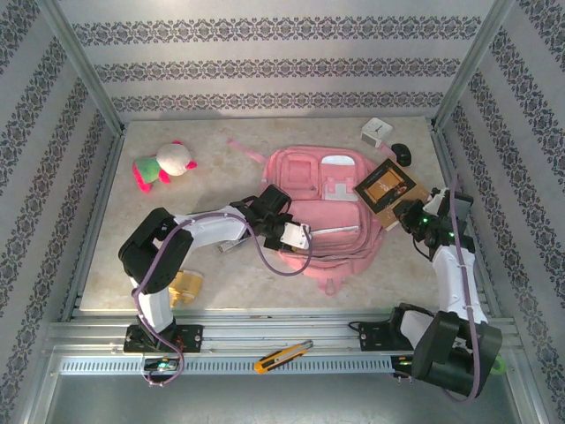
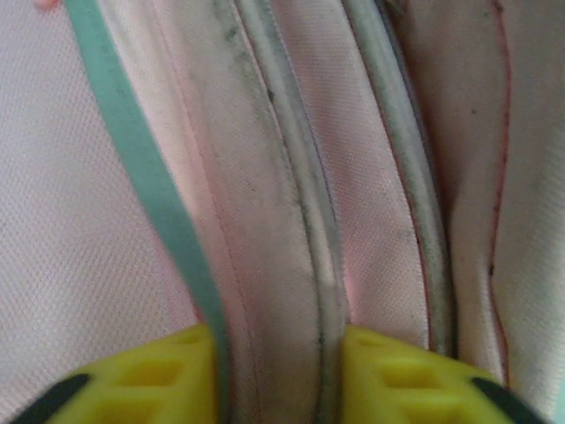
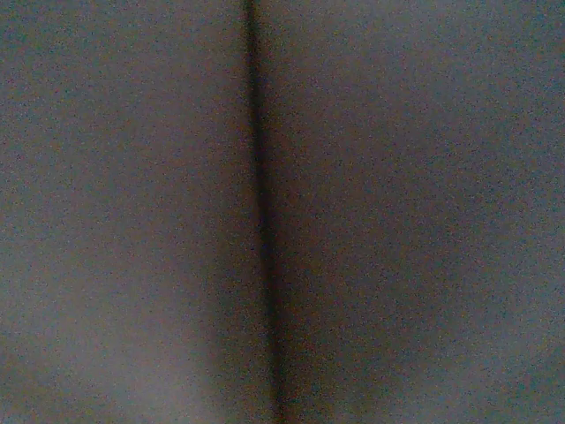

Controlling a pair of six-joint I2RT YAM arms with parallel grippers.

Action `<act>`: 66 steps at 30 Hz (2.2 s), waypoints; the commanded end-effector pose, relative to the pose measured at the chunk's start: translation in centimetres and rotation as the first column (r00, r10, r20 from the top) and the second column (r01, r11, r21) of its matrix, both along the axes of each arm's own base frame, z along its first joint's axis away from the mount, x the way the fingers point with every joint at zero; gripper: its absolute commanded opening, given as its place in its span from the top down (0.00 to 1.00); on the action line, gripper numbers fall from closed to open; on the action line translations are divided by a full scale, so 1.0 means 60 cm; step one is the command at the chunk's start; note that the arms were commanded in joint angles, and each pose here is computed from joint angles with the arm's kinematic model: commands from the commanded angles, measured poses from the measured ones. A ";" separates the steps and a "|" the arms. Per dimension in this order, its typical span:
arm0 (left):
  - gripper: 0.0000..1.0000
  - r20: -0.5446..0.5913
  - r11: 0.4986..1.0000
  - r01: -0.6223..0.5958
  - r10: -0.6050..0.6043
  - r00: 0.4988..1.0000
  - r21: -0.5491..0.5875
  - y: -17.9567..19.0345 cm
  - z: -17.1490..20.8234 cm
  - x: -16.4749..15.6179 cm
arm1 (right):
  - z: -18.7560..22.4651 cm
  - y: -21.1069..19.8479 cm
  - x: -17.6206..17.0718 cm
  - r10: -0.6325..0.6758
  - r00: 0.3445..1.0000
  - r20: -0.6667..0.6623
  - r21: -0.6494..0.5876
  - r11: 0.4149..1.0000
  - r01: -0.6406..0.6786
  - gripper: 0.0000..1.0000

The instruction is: Pack the student bag

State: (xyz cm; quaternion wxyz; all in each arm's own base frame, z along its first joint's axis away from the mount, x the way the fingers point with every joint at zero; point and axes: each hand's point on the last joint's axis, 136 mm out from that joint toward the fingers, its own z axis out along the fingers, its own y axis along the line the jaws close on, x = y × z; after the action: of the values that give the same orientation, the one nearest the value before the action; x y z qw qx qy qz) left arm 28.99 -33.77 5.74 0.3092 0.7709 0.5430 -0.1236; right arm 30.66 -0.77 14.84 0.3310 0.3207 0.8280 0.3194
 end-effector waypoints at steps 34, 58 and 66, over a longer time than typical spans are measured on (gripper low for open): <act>1.00 -0.399 0.453 -0.681 0.571 0.717 -0.575 0.107 0.323 0.115 | 0.209 0.068 -0.110 -0.108 0.981 0.162 0.096 0.991 0.093 1.00; 1.00 -0.463 0.385 -0.631 0.445 0.766 -0.673 0.079 0.432 0.153 | 0.102 0.279 -0.027 0.089 0.980 0.177 0.439 0.885 -0.159 1.00; 1.00 -0.457 0.390 -0.617 0.430 0.778 -0.684 0.078 0.447 0.152 | 0.080 0.331 0.068 0.041 0.965 0.261 0.452 0.878 -0.160 1.00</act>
State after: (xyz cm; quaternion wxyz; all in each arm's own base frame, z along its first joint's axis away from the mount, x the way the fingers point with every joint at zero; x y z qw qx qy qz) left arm 37.51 -28.40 25.10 0.5042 0.3066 0.7486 -0.3023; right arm 31.23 18.46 13.03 0.2254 0.3385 0.7698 0.4920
